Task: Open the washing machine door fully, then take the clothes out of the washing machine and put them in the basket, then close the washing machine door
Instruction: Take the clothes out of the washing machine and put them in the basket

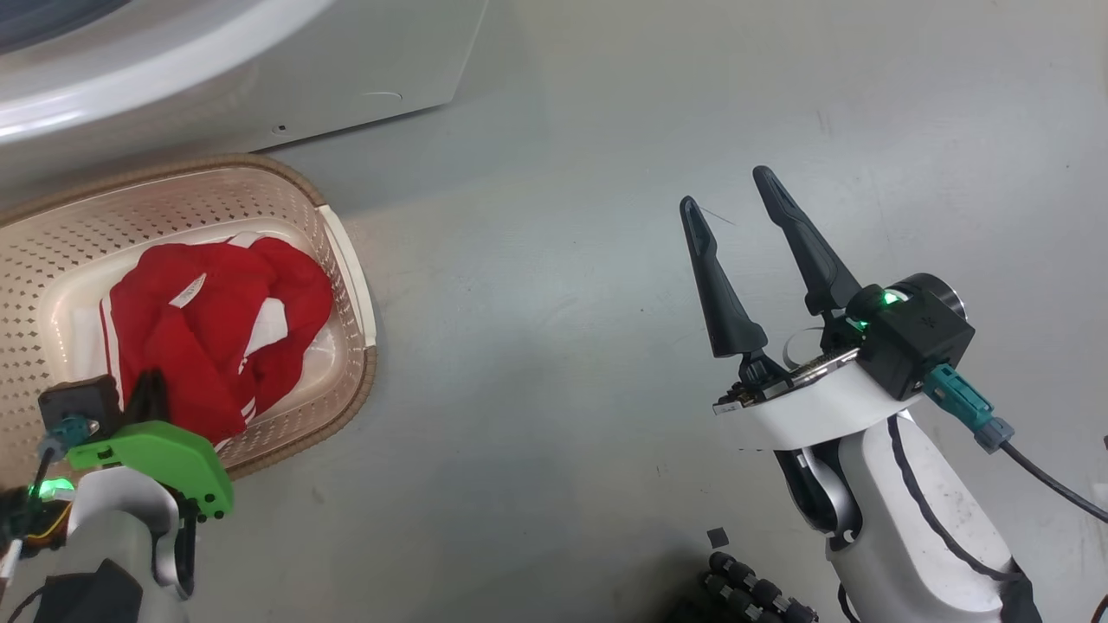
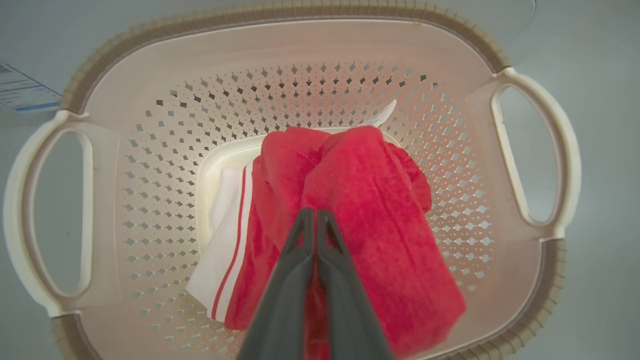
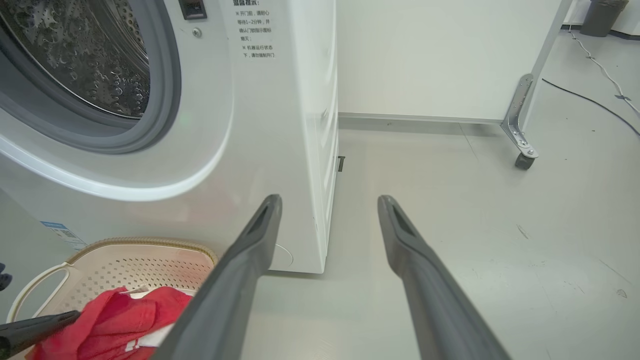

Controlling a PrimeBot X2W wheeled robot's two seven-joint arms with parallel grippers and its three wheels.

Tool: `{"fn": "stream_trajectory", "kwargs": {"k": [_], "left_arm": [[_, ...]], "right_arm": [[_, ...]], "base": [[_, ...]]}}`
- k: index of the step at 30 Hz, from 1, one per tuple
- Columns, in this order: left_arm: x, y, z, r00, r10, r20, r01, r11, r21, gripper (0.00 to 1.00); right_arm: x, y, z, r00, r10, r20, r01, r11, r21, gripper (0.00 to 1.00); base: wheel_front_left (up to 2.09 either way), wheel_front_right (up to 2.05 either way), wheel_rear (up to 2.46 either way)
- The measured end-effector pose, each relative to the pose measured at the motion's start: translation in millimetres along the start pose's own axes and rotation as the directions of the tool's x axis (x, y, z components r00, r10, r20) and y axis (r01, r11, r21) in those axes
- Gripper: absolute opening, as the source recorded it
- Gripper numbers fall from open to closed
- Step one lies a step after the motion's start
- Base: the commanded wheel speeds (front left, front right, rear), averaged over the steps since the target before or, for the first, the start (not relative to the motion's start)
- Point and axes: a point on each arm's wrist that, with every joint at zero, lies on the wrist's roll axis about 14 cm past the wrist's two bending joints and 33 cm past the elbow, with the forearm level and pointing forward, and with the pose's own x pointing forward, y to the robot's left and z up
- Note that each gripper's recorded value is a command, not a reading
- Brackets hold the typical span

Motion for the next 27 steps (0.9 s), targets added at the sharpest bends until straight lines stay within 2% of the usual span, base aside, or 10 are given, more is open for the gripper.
{"fn": "stream_trajectory", "kwargs": {"k": [6,8,9,10,16,27], "left_arm": [[3.1,-2.9,-10.1,0.999,-0.007,-0.054,0.004,0.999,-0.039,0.00],[4.6,-5.8,-7.0,0.999,-0.016,-0.051,0.014,0.999,-0.042,0.41],[4.8,-7.2,-5.6,0.999,-0.020,-0.049,0.018,0.999,-0.044,0.68],[4.5,-8.2,-4.4,0.999,-0.025,-0.048,0.023,0.999,-0.049,1.00],[-2.9,-18.7,0.2,0.997,-0.075,-0.036,0.075,0.997,-0.001,1.00],[-27.3,-27.3,55.4,0.978,-0.092,0.186,0.086,0.995,0.039,1.00]], "right_arm": [[3.9,2.3,2.2,1.000,0.007,0.008,-0.007,1.000,-0.003,1.00],[4.1,2.6,1.8,1.000,0.008,0.006,-0.008,1.000,-0.003,1.00],[3.9,2.8,1.5,1.000,0.008,0.005,-0.008,1.000,-0.003,1.00],[3.7,3.2,1.7,1.000,0.010,0.005,-0.010,1.000,-0.003,1.00],[1.1,4.4,7.3,1.000,0.012,0.016,-0.012,1.000,-0.004,1.00],[-3.3,12.4,26.5,0.997,0.034,0.063,-0.033,0.999,-0.016,1.00]], "base": [[0.00,0.00,0.00],[0.00,0.00,0.00],[0.00,0.00,0.00],[0.00,0.00,0.00],[0.00,0.00,0.00],[0.00,0.00,0.00]]}}
